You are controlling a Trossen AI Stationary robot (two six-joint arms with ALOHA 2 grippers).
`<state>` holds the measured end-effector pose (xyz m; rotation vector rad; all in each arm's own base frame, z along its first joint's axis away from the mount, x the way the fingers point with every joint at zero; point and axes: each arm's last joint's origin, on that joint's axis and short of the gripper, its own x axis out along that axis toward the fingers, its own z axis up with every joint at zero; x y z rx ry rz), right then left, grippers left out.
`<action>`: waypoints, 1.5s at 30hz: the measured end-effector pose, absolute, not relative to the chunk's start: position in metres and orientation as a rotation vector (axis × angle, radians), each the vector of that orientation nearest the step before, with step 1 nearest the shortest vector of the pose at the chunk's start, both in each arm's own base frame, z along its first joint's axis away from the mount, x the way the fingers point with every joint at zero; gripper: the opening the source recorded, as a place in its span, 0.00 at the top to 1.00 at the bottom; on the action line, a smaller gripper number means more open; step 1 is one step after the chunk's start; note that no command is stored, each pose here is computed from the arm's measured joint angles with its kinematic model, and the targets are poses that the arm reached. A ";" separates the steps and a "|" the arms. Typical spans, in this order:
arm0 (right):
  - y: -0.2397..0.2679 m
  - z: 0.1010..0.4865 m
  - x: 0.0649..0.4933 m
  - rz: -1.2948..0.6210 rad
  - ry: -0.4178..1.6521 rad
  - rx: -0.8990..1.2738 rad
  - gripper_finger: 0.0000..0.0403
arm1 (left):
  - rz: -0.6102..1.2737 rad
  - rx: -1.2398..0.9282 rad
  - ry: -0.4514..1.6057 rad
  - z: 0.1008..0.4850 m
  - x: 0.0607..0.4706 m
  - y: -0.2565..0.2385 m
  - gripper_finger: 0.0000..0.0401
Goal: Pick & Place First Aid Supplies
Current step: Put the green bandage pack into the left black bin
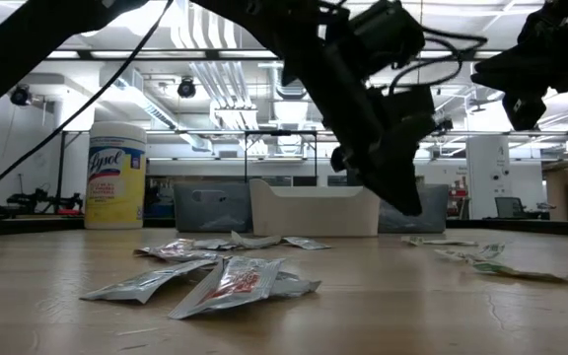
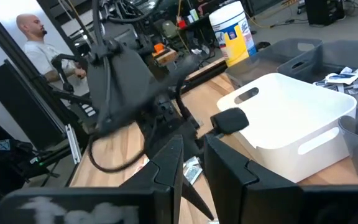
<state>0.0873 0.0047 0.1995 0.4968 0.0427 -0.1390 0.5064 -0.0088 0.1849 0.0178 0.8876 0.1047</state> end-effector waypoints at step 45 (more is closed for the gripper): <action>0.005 0.200 0.087 -0.139 0.042 0.497 0.84 | 0.338 -0.384 1.136 0.184 0.474 -0.021 0.79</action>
